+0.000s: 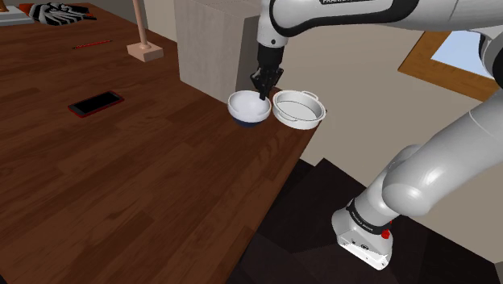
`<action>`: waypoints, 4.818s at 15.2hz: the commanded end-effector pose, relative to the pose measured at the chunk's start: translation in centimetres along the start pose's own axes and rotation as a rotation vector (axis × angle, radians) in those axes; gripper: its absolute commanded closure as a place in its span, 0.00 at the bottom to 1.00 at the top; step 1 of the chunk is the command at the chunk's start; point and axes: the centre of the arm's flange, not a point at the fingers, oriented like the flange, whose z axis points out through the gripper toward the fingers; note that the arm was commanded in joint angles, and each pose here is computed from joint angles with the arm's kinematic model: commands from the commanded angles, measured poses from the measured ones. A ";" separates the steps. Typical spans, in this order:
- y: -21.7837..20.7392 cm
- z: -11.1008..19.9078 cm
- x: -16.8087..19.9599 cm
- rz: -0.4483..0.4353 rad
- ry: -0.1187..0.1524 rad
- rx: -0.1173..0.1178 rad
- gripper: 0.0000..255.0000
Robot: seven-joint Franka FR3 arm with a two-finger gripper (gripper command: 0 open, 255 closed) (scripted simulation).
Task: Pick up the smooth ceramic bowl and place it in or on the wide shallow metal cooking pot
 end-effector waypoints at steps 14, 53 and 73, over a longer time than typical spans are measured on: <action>0.2 -7.9 -0.7 0.000 0.000 0.000 1.00; 24.7 -1.6 -4.8 0.000 0.000 0.000 1.00; 24.7 -4.0 -4.7 0.000 0.000 0.000 0.00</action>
